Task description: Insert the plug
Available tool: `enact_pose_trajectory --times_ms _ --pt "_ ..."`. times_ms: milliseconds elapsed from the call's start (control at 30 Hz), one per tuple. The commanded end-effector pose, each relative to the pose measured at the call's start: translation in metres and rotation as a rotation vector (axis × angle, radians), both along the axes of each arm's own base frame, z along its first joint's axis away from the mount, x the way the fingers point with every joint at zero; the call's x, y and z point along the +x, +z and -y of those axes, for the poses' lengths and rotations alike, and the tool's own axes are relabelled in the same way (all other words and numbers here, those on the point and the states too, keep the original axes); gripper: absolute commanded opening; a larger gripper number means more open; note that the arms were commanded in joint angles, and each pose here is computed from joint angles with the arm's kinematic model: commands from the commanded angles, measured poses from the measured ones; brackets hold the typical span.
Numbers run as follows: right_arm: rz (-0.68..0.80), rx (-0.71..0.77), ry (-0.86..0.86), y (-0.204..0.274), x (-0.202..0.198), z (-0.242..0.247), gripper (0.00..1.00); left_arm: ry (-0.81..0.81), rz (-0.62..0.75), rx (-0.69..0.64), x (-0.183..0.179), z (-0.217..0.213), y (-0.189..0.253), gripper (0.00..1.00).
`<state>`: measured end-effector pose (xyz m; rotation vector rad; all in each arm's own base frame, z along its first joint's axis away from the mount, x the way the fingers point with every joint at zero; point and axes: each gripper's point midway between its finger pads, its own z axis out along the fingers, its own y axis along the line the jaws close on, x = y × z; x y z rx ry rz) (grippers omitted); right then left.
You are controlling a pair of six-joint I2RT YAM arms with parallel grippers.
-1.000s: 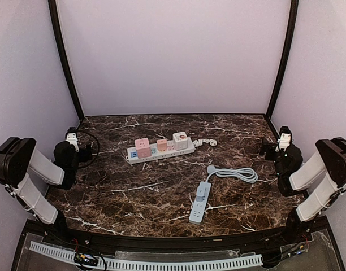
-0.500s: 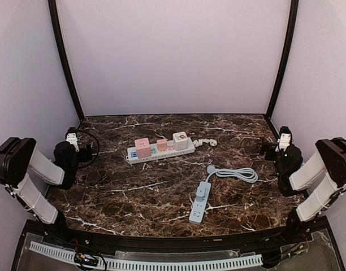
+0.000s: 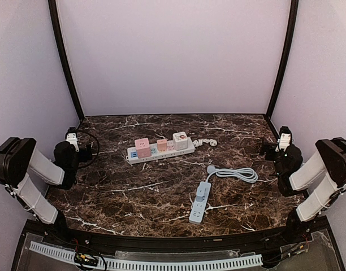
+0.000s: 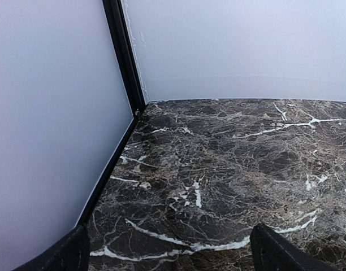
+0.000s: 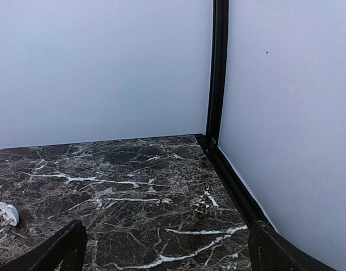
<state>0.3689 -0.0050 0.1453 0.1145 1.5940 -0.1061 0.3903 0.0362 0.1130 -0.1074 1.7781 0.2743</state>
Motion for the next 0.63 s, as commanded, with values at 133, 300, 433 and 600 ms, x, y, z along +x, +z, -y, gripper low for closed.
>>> enact_pose_trajectory --times_ms 133,300,433,600 --pt "0.018 0.01 -0.012 0.0044 0.0013 0.0028 0.98 -0.002 -0.012 -0.001 -0.0004 -0.001 -0.0017 0.99" --pt "0.017 0.01 -0.014 0.0041 0.0013 0.0032 0.99 -0.002 -0.011 0.0 -0.0001 -0.001 -0.0014 0.99" --pt "0.015 0.01 -0.008 0.0038 0.0021 0.0022 0.99 -0.002 -0.011 -0.001 -0.0001 -0.0009 -0.0013 0.99" --pt "0.013 0.012 -0.008 0.0036 0.0021 0.0024 0.99 -0.002 -0.011 -0.001 -0.0002 -0.001 -0.0015 0.99"
